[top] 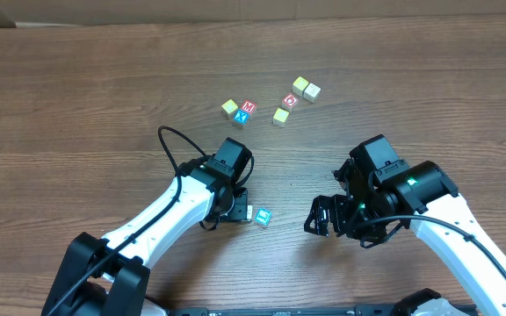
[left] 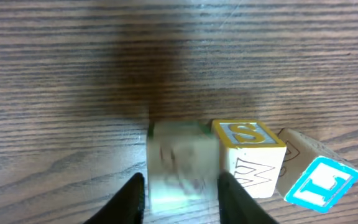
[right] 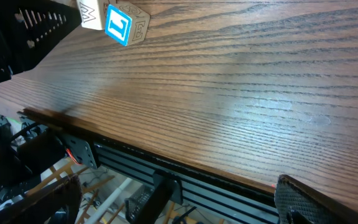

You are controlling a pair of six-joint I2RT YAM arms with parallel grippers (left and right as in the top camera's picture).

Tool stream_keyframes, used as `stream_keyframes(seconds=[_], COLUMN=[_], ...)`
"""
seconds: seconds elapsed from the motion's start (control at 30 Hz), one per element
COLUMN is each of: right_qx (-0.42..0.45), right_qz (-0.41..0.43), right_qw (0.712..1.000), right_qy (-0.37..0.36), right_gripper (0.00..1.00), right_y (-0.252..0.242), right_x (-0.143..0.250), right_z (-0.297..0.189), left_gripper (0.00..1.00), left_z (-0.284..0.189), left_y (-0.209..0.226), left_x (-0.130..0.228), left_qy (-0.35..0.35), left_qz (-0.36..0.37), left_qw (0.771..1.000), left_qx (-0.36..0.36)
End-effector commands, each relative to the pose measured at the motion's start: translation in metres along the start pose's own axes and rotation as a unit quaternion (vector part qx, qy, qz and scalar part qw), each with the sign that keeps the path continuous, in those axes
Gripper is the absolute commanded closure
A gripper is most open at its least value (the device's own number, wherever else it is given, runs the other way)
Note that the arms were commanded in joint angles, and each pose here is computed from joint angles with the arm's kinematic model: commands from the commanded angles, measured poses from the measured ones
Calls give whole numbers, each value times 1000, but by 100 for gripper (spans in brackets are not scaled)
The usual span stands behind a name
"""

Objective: Flip 5 blocks
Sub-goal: 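Place the green V block left of the yellow S block, release, then move the right gripper to the right end of the block row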

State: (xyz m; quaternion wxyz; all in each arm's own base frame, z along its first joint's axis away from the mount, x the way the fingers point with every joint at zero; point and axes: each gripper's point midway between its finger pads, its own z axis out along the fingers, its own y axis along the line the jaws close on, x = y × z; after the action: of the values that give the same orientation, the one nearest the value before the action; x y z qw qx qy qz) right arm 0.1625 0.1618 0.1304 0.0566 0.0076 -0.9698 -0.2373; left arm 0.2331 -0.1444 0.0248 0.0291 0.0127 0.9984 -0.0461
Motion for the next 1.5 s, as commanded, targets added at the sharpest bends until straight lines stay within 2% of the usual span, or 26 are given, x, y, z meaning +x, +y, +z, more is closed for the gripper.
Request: stream_keyframes(seconds=[0.0, 0.17, 0.47, 0.7, 0.8, 0.83, 0.87, 0.9, 0.93, 1.03, 1.17, 1.47], right_qx=[-5, -5, -6, -6, -6, -6, -7, -5, -5, -3, 1, -2], right_qz=[-9, -9, -10, -10, -11, -11, -12, -14, -23, -31, -47, -30], right_qw=[1000, 1000, 1000, 1000, 1000, 1000, 1000, 1000, 1000, 999, 998, 999], right_qy=[-9, -8, -10, -10, -11, -12, -13, -15, -18, -20, -31, -33], right_gripper=[0, 0, 0, 0, 0, 9, 23, 32, 54, 96, 96, 96], right_y=[5, 5, 5, 5, 6, 6, 6, 5, 6, 5, 3, -10], right_x=[-2, -2, -2, -3, -3, -4, -4, -5, -7, -8, -13, -17], right_z=[-4, -4, -4, -4, -4, -4, -4, -4, -4, -4, -1, 25], left_gripper=[65, 61, 65, 64, 64, 68, 73, 78, 81, 87, 91, 91], left_z=[6, 6, -7, -57, -77, -78, -78, -76, -73, -62, -44, -13], left_y=[5, 5, 3, 8, 18, 22, 26, 32, 35, 43, 50, 44], left_x=[9, 9, -7, -45, -49, -44, -39, -32, -25, -8, 11, 30], left_qy=[15, 15, 0, -55, -58, -49, -38, -23, -13, 16, 44, 63], left_qz=[-3, -3, -14, -41, -47, -52, -56, -58, -59, -61, -66, -67], left_qw=[1000, 1000, 1000, 998, 997, 997, 998, 998, 998, 997, 996, 996], left_qx=[-8, -7, -1, 11, 9, 4, -1, -11, -19, -33, -40, -5])
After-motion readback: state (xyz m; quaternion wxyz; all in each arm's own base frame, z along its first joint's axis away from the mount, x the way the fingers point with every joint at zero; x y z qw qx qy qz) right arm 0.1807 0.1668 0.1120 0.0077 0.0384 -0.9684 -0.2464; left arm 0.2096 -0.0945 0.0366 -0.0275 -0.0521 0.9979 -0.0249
